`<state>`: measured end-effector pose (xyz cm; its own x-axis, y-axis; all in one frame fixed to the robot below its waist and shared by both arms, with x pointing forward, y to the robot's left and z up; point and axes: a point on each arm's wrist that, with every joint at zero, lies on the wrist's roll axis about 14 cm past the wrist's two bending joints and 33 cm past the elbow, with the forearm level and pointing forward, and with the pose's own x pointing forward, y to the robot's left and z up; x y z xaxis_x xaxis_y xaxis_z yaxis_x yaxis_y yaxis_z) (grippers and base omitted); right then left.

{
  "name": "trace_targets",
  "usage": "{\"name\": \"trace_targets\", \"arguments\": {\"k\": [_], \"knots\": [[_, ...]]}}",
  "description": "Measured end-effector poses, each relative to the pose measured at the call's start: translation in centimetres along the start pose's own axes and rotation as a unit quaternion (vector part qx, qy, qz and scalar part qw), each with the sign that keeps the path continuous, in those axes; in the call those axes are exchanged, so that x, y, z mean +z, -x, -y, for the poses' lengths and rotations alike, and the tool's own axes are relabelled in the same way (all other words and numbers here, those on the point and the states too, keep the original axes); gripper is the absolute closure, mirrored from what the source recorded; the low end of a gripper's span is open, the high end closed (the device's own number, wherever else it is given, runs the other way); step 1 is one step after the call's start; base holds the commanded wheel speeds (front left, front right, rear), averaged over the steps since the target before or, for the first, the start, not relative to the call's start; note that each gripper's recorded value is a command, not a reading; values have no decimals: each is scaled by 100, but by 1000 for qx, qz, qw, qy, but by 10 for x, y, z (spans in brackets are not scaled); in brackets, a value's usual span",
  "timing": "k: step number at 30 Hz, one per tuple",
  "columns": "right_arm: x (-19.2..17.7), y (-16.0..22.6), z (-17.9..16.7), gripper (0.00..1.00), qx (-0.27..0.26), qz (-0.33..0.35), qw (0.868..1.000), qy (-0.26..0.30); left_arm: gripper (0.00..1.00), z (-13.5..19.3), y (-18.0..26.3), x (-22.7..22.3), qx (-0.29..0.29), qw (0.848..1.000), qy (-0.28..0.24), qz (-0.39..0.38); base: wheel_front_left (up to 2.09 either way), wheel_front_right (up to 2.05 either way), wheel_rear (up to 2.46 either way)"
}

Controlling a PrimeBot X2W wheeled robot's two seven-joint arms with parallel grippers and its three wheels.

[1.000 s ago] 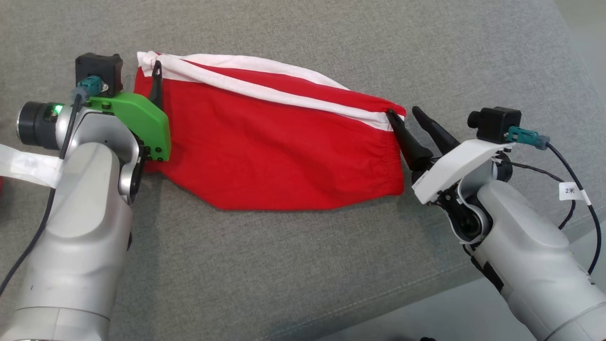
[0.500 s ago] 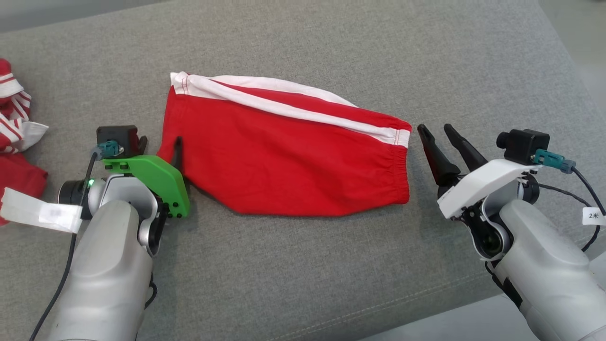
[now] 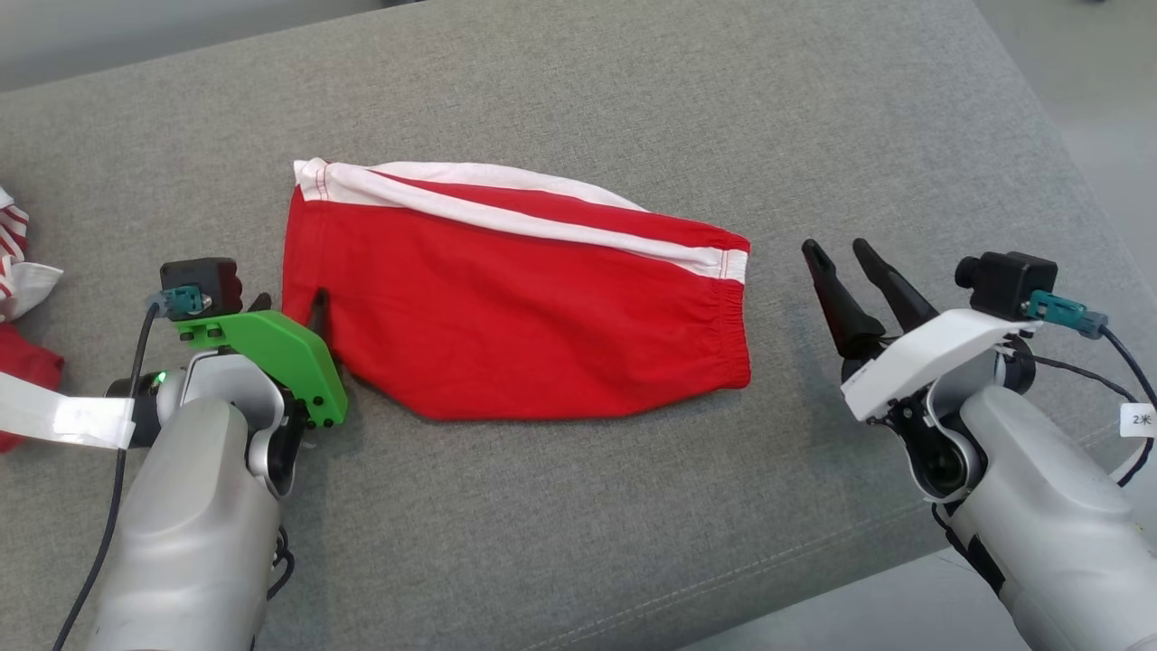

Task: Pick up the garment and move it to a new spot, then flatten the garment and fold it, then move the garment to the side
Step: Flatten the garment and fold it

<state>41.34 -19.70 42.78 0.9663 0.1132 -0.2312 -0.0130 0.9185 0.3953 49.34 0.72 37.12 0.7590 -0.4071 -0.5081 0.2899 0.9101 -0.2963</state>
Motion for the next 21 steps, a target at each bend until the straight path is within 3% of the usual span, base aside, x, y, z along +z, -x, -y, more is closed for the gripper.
{"name": "trace_targets", "arguments": {"k": [2, 10, 21], "knots": [[2, 4, 8, 0, -9, 2, 1000, 3, 100, 2, 0, 0, -4, 1000, -1, -2, 0, 0, 0], [-3, 12, 14, 0, -21, 1, 1000, -10, 100, 12, 6, -4, -28, 1000, 4, -10, 0, 0, 0], [-7, 17, 3, 0, -9, 6, 1000, -26, 100, 2, 38, -10, -15, 999, 26, 37, 0, 0, 0]]}}
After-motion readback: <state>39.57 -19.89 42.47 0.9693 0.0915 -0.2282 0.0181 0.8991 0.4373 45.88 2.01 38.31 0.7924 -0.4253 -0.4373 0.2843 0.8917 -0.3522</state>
